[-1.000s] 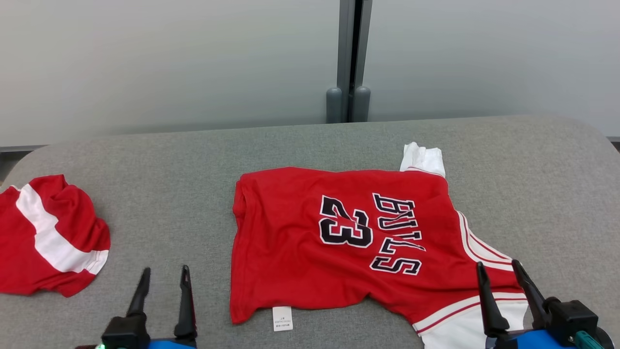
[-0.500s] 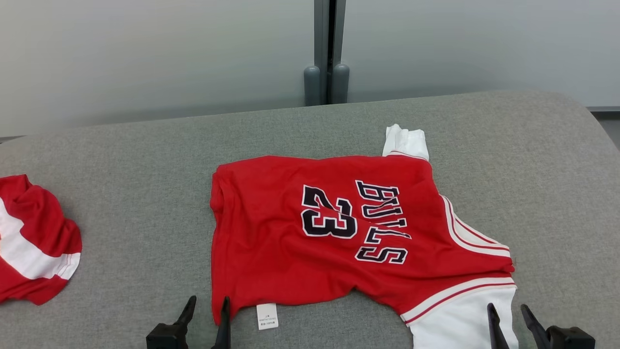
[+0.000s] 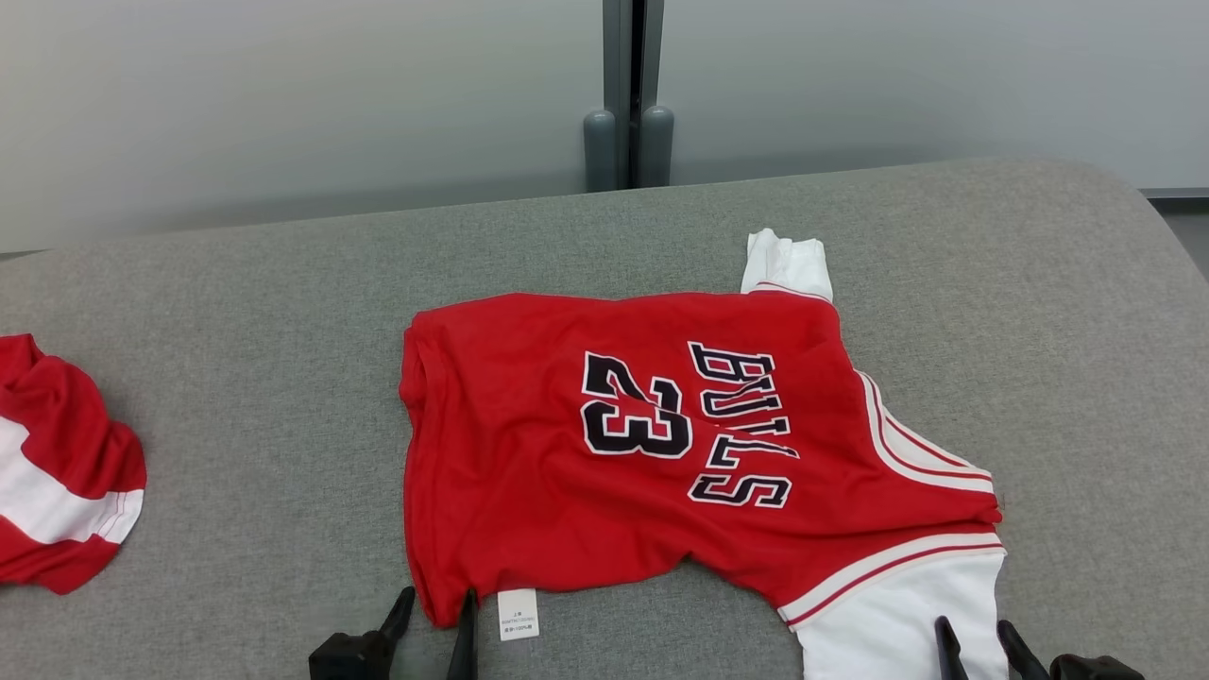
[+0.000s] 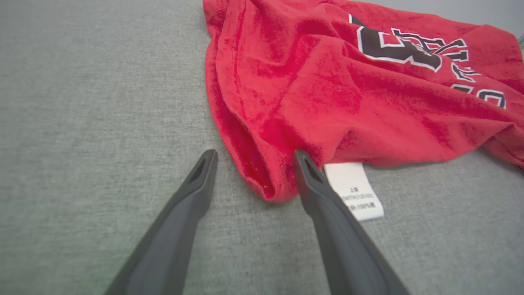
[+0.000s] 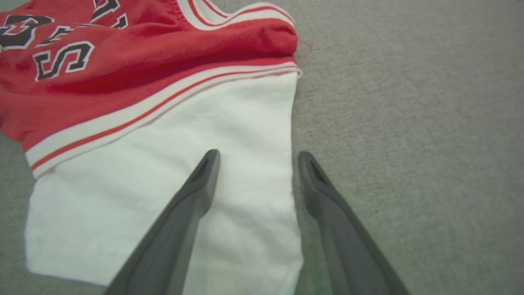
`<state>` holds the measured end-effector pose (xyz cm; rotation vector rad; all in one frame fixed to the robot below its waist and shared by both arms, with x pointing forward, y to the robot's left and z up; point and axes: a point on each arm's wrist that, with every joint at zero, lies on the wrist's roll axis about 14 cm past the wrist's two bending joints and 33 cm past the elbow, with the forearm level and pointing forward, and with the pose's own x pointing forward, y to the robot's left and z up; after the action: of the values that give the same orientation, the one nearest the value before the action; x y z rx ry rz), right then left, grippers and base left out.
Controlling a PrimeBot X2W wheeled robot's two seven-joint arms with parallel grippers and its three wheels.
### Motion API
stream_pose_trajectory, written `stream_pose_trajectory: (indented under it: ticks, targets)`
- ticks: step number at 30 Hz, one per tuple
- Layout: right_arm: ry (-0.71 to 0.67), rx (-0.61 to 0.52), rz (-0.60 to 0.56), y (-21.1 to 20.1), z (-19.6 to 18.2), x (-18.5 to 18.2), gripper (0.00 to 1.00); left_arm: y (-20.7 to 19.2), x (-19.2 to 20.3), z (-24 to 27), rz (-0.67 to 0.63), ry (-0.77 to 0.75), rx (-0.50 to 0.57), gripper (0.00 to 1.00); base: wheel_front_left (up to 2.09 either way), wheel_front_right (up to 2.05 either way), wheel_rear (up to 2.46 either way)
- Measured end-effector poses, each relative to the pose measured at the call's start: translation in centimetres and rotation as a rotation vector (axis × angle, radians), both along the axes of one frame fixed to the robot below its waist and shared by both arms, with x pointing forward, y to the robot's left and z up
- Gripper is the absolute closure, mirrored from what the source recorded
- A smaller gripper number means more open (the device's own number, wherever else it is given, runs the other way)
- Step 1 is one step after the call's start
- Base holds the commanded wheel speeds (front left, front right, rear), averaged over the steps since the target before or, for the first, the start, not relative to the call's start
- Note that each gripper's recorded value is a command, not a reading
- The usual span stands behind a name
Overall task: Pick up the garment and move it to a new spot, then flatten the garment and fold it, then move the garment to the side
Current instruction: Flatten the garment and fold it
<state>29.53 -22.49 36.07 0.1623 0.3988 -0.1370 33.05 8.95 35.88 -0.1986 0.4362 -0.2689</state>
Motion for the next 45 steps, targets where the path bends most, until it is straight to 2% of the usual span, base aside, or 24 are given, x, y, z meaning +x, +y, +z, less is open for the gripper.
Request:
stream_pose_trajectory:
  ticks: [11,23,24,25,26,27,28,29,35,45]
  targets:
    - [0.026,0.063,-0.013,0.9,-0.9,-1.3,0.00,-2.3,-0.6,0.3,-0.059,0.006,-0.046,0.00,0.00,0.00,0.00]
    - [0.033,0.105,0.019,2.4,-1.3,-1.3,0.00,-1.7,1.0,0.9,-0.030,-0.016,-0.049,0.00,0.00,0.00,0.00]
    - [0.034,0.106,0.022,2.5,-1.3,-1.3,0.33,-1.6,1.1,0.8,-0.026,-0.016,-0.049,0.00,0.00,0.00,0.00]
    - [0.033,0.108,0.022,2.6,-1.3,-1.2,0.53,-1.5,1.2,0.9,-0.023,-0.016,-0.049,0.00,0.00,0.00,0.00]
    - [0.032,0.110,0.025,2.7,-1.2,-1.2,0.75,-1.3,1.3,0.9,-0.016,-0.016,-0.050,0.13,0.00,0.00,0.00]
    - [0.026,0.111,0.033,2.9,-1.1,-1.1,0.75,-1.2,1.4,0.8,-0.011,-0.015,-0.053,0.13,0.00,0.00,0.00]
    - [0.013,0.113,0.042,3.2,-0.7,-0.8,1.00,-1.1,1.5,0.8,-0.005,-0.013,-0.056,0.53,0.00,0.00,0.00]
    - [0.002,0.119,0.051,3.6,-0.4,-0.5,1.00,-1.0,1.6,0.8,-0.001,-0.014,-0.057,1.00,0.00,0.00,0.00]
    - [-0.104,0.133,0.083,4.5,2.5,1.3,1.00,-0.6,2.3,1.6,0.016,-0.039,-0.070,1.00,0.00,0.00,0.00]
    - [-0.333,0.105,0.081,3.0,9.1,5.4,1.00,-0.3,6.4,6.5,0.036,-0.213,-0.101,1.00,0.00,0.00,0.00]
